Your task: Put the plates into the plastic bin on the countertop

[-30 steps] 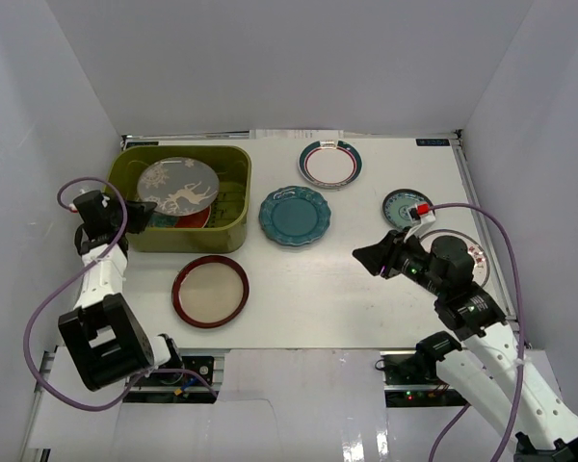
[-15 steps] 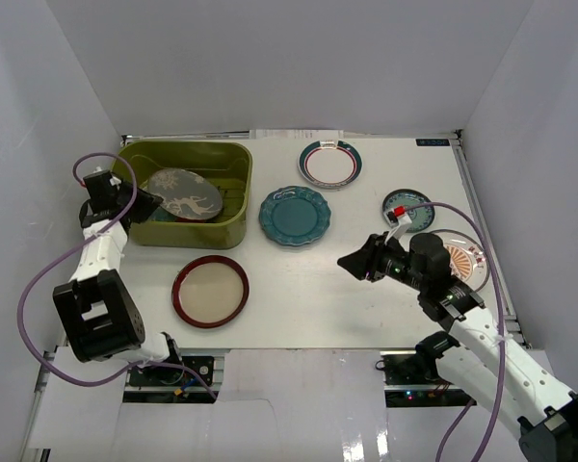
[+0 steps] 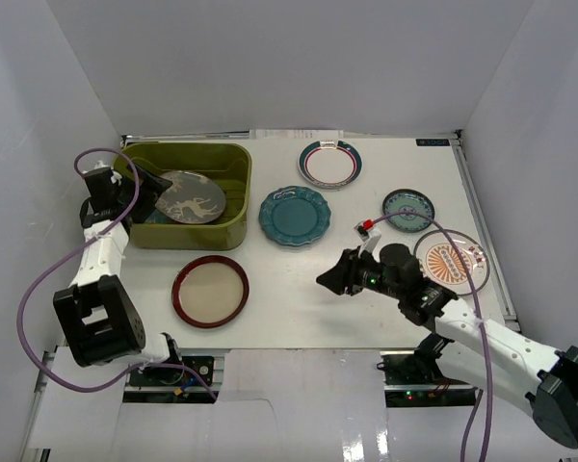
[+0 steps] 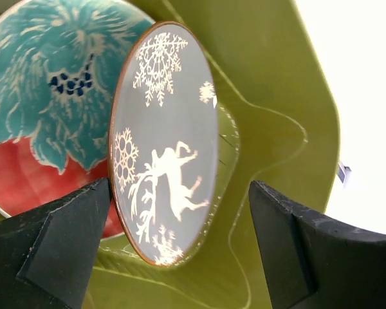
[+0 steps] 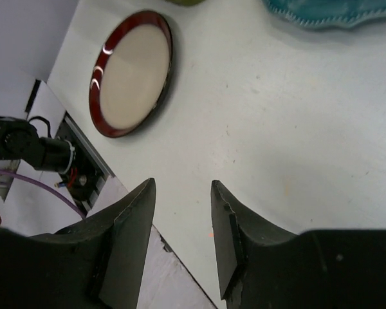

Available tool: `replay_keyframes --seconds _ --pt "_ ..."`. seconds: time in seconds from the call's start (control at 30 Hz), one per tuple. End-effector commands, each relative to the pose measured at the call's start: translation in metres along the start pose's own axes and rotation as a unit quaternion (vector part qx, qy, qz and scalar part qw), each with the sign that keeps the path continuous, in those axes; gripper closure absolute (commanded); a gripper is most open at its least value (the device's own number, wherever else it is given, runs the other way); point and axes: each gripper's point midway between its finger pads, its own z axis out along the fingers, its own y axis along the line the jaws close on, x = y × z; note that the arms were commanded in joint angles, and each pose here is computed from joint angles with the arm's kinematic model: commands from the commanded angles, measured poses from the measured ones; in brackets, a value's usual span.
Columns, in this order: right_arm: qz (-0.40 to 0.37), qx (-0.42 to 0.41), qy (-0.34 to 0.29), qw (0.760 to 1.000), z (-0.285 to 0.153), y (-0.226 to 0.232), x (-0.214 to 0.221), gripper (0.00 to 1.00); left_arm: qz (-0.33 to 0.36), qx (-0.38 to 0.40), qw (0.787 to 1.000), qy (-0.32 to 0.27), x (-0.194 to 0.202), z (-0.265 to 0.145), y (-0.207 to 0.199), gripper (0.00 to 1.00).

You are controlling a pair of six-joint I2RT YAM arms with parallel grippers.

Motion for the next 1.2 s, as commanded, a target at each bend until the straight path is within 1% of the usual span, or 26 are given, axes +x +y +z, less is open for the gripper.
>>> replay_keyframes --seconds 0.0,0.07,0.1,0.17,0.23,0.3,0.33,0.4,0.43,0.5,0.57,0.6,0.63,0.67,0.7,0.73,0.77,0.8,0.83,0.87,0.93,1.0,1.03,1.07,1.13,1.17 --pt "0.005 -0.021 -0.013 1.0 0.017 0.013 0.007 0.53 0.035 0.035 0.998 -0.039 -0.015 -0.03 -0.028 0.02" --pt "0.009 -0.023 0.009 1.0 0.027 0.016 0.022 0.5 0.044 0.04 0.997 -0.054 -0.019 -0.04 -0.035 0.02" --pt "0.015 -0.031 0.005 0.999 0.031 0.02 0.022 0.47 0.047 0.042 0.996 -0.059 -0.02 -0.043 -0.037 0.02" --pt "0.021 -0.032 0.026 0.999 0.042 0.022 0.037 0.39 0.065 0.035 0.994 -0.086 -0.025 -0.054 -0.039 0.02" --pt "0.034 -0.047 0.018 0.998 0.052 0.031 0.036 0.28 0.083 0.03 0.99 -0.107 -0.026 -0.062 -0.043 0.02" --pt "0.044 -0.047 0.035 0.997 0.064 0.032 0.051 0.25 0.097 0.026 0.986 -0.13 -0.027 -0.072 -0.042 0.02" --pt "0.055 -0.056 0.024 0.997 0.07 0.039 0.045 0.24 0.103 0.03 0.985 -0.135 -0.026 -0.075 -0.044 0.02" --pt "0.064 -0.052 0.042 0.996 0.084 0.04 0.059 0.24 0.111 0.033 0.983 -0.139 -0.022 -0.077 -0.044 0.02" --pt "0.069 -0.061 0.034 0.995 0.091 0.051 0.054 0.24 0.112 0.035 0.984 -0.136 -0.02 -0.078 -0.044 0.02" --pt "0.076 -0.049 0.044 0.995 0.107 0.048 0.064 0.24 0.106 0.053 0.986 -0.121 -0.011 -0.078 -0.048 0.02" --pt "0.084 -0.049 0.048 0.994 0.125 0.055 0.068 0.26 0.108 0.084 0.983 -0.119 -0.006 -0.086 -0.06 0.02" --pt "0.087 -0.046 0.046 0.994 0.132 0.057 0.068 0.28 0.109 0.113 0.983 -0.099 0.005 -0.089 -0.068 0.02" --pt "0.093 -0.037 0.059 0.993 0.141 0.053 0.078 0.28 0.116 0.135 0.979 -0.098 0.008 -0.097 -0.077 0.02" --pt "0.096 -0.047 0.051 0.993 0.15 0.063 0.071 0.3 0.123 0.154 0.976 -0.089 0.015 -0.102 -0.085 0.02" --pt "0.1 -0.046 0.051 0.993 0.155 0.064 0.071 0.3 0.135 0.185 0.971 -0.066 0.027 -0.109 -0.094 0.02" --pt "0.102 -0.039 0.059 0.992 0.163 0.06 0.078 0.31 0.146 0.208 0.965 -0.061 0.034 -0.119 -0.103 0.02" --pt "0.106 -0.047 0.056 0.992 0.17 0.069 0.074 0.33 0.169 0.244 0.954 -0.042 0.05 -0.132 -0.115 0.02" --pt "0.107 -0.034 0.045 0.993 0.177 0.064 0.071 0.34 0.177 0.249 0.951 -0.038 0.054 -0.132 -0.117 0.02" --pt "0.107 -0.024 0.052 0.993 0.184 0.059 0.079 0.34 0.192 0.281 0.94 -0.023 0.069 -0.146 -0.124 0.02" --pt "0.109 -0.02 0.048 0.993 0.192 0.061 0.076 0.35 0.203 0.302 0.932 -0.009 0.082 -0.153 -0.129 0.02" --pt "0.115 -0.004 0.054 0.992 0.202 0.052 0.085 0.36 0.223 0.34 0.914 0.011 0.106 -0.172 -0.128 0.02" --pt "0.123 0.004 0.047 0.991 0.209 0.049 0.084 0.38 0.232 0.36 0.904 0.019 0.12 -0.183 -0.124 0.02" --pt "0.125 0.013 0.052 0.991 0.212 0.043 0.09 0.4 0.241 0.366 0.898 0.03 0.13 -0.186 -0.118 0.02" --pt "0.127 0.017 0.053 0.99 0.215 0.041 0.092 0.45 0.253 0.375 0.891 0.026 0.134 -0.195 -0.119 0.02" --pt "0.127 0.022 0.064 0.99 0.222 0.04 0.098 0.48 0.266 0.381 0.884 0.04 0.144 -0.2 -0.118 0.02" --pt "0.127 0.023 0.072 0.989 0.224 0.04 0.101 0.52 0.278 0.396 0.874 0.047 0.151 -0.207 -0.122 0.02"
